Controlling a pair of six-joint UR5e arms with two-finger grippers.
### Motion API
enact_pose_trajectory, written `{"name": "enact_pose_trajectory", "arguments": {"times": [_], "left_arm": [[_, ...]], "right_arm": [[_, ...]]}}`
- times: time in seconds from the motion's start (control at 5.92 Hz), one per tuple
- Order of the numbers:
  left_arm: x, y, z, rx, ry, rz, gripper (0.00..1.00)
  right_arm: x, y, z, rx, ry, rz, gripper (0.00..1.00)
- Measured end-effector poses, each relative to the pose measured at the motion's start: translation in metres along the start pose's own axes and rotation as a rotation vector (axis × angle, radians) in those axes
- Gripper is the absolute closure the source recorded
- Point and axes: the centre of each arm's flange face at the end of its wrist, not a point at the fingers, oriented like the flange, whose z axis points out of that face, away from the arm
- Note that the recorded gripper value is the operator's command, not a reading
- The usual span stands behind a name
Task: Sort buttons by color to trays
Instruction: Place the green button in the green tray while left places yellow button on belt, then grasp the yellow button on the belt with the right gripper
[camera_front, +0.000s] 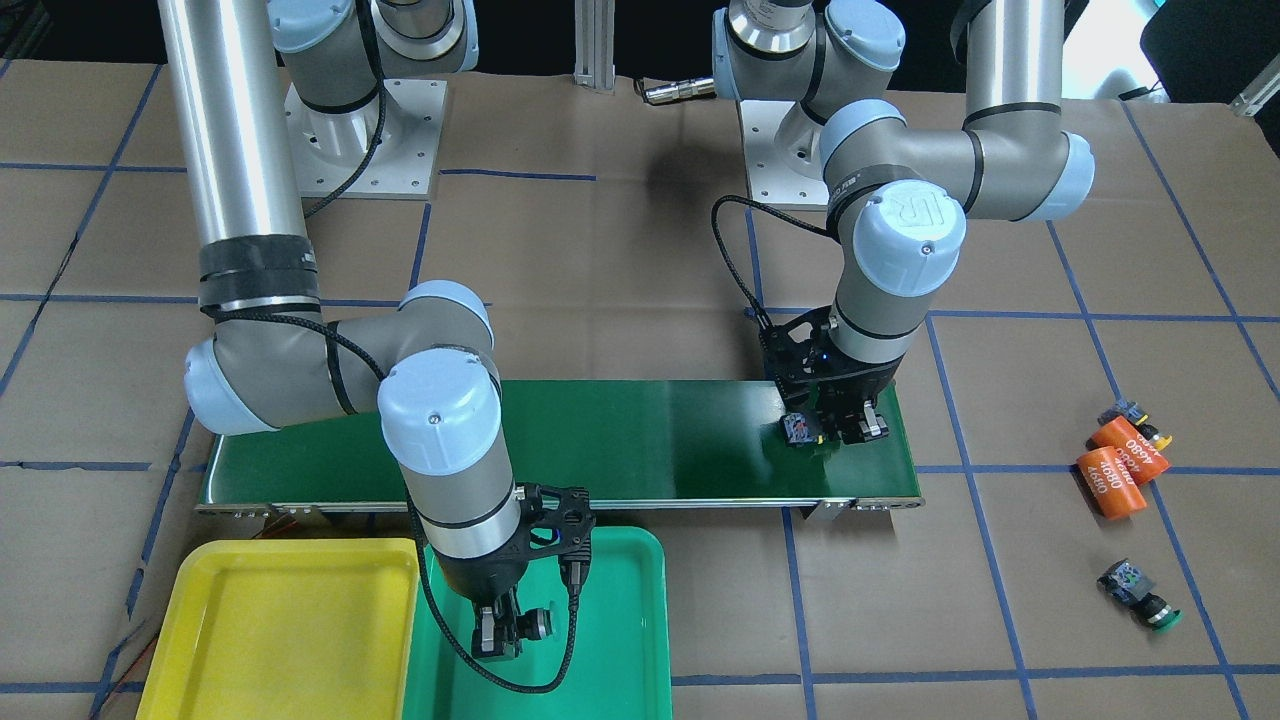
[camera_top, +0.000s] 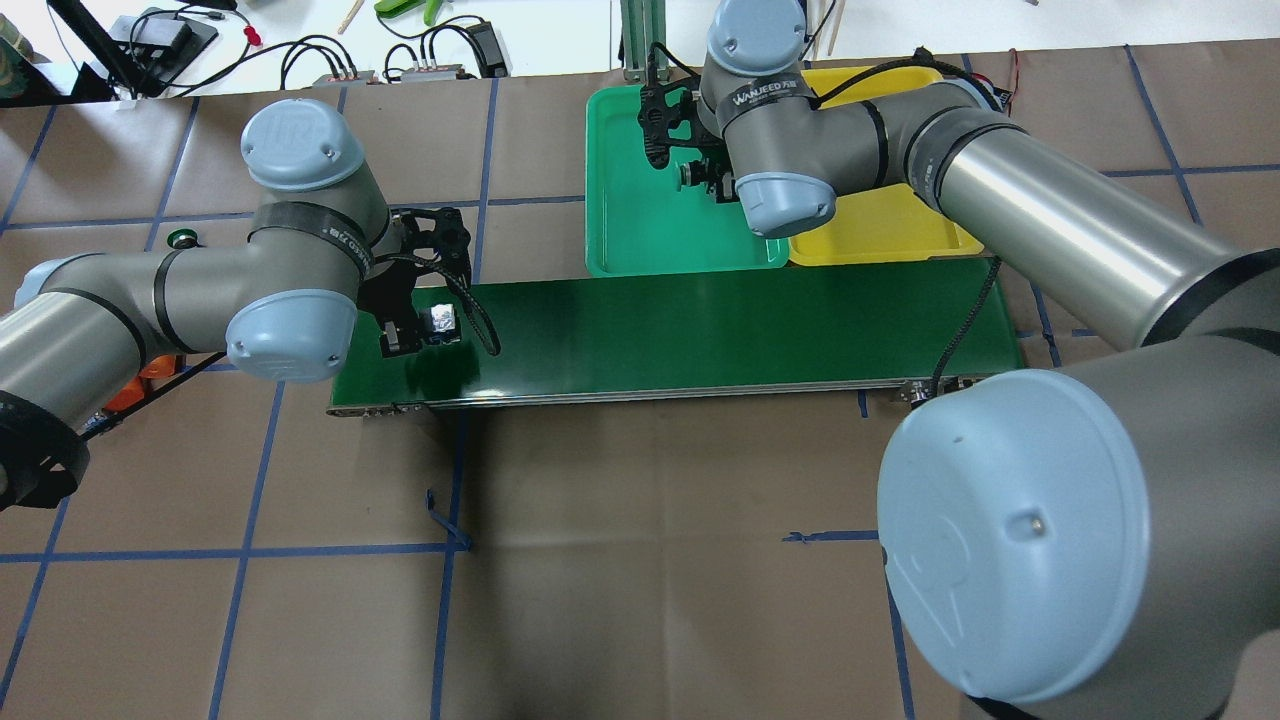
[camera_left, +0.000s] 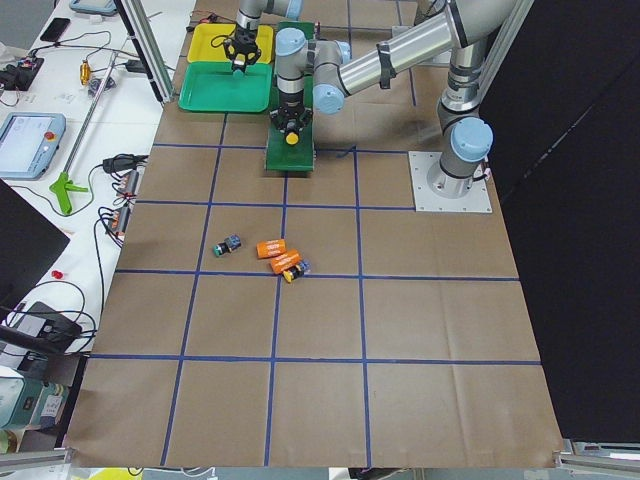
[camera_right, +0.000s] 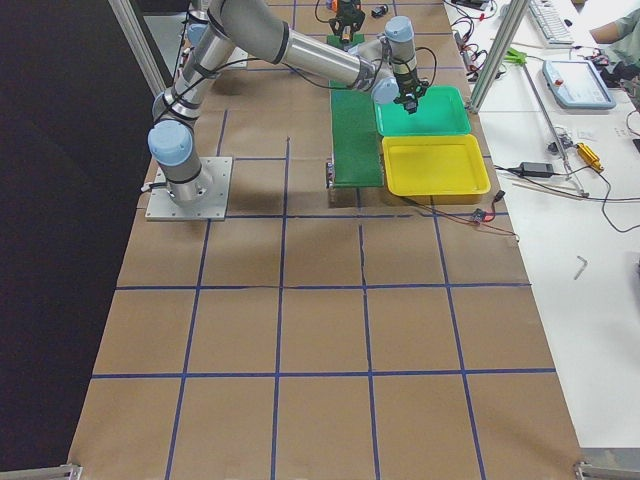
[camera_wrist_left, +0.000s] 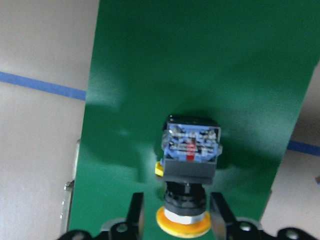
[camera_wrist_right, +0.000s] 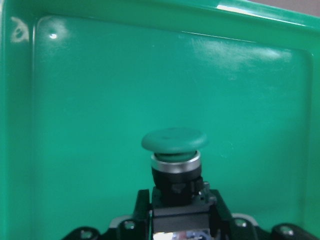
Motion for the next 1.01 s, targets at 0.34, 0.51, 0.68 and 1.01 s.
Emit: {"name": "enact_pose_trajectory", "arguments": {"times": [0.34,0.51,0.68,1.01], "left_arm": [[-0.023,0.048,-0.013,-0.005,-0.025,-0.147,0.01],[-0.041,0.1,-0.008,-0.01,-0.001,-0.208,0.01],[-0.051,0.143,-0.002,-0.007,0.024,-0.228,0.01],[-0.062,0.221,0.003,0.008,0.029,-0.479,0.01]], "right_arm": [[0.0,0.001,-0.008,-0.005,-0.021,0.006,0.0],[0.0,0.005,-0.039,-0.023,-0.059,0.011,0.0],[-0.004,0.011,-0.077,-0.043,-0.117,0.017,0.0],[-0.03,0.013,-0.153,-0.067,-0.257,0.019,0.0]]}}
